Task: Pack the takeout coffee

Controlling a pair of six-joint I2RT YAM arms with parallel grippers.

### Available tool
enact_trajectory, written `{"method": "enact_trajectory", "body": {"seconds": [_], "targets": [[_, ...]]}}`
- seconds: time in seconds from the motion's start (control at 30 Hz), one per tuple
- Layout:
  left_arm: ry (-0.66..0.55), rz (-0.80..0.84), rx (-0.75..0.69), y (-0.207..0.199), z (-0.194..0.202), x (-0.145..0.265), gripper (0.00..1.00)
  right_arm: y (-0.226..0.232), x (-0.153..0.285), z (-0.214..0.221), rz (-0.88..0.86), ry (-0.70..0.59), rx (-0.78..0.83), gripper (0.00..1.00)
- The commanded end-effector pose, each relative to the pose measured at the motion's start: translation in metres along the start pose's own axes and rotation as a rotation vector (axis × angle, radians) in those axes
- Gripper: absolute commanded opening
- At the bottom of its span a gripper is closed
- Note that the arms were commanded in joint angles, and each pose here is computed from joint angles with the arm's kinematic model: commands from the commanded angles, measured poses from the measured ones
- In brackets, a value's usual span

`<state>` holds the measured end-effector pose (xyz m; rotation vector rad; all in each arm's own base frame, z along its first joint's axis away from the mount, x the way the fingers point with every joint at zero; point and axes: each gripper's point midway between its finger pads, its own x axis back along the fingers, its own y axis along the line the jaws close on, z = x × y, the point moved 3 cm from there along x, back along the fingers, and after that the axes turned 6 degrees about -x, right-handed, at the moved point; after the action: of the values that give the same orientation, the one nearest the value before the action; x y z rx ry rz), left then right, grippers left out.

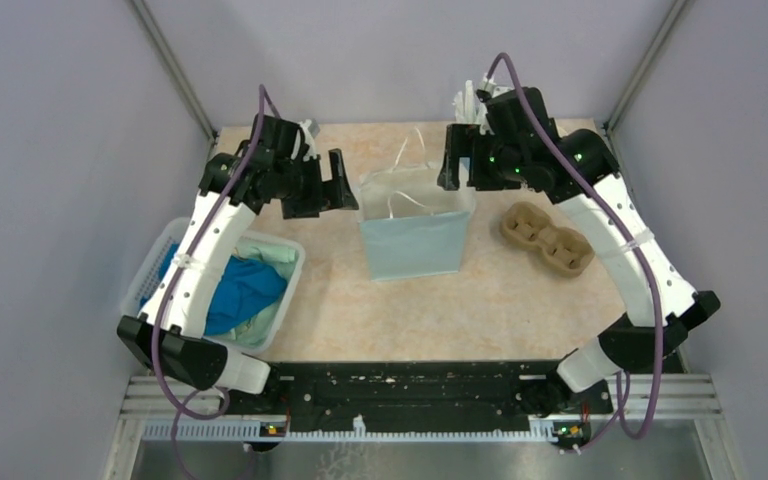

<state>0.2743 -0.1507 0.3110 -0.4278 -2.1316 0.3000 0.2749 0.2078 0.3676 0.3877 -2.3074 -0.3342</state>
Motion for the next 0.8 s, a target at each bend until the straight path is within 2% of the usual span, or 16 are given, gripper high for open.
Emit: {"method": "enact_trajectory", "body": {"seconds": [0.0,0.23,0.43,0.5,0.7,0.77], "targets": [[-0.063,0.147,-0.058,-0.022,-0.015,-0.005,0.94,-0.008,0.019,-0.006,0.045,-0.053,0.011,0.87],[-0.082,0.104,-0.083,-0.019,-0.028,-0.019,0.76,-0.028,0.037,-0.006,0.119,-0.126,0.002,0.89],[-0.025,0.027,-0.118,-0.025,-0.017,-0.036,0.61,-0.045,0.058,-0.006,0.17,-0.196,-0.005,0.89],[-0.028,-0.013,-0.137,-0.023,-0.015,-0.038,0.53,-0.051,0.06,-0.002,0.192,-0.206,0.001,0.89],[-0.046,-0.146,-0.187,-0.008,-0.022,-0.031,0.13,-0.074,0.047,0.012,0.292,-0.202,0.029,0.93],[-0.032,-0.2,-0.196,0.001,-0.018,-0.024,0.04,-0.078,0.04,0.013,0.307,-0.198,0.04,0.96]]}}
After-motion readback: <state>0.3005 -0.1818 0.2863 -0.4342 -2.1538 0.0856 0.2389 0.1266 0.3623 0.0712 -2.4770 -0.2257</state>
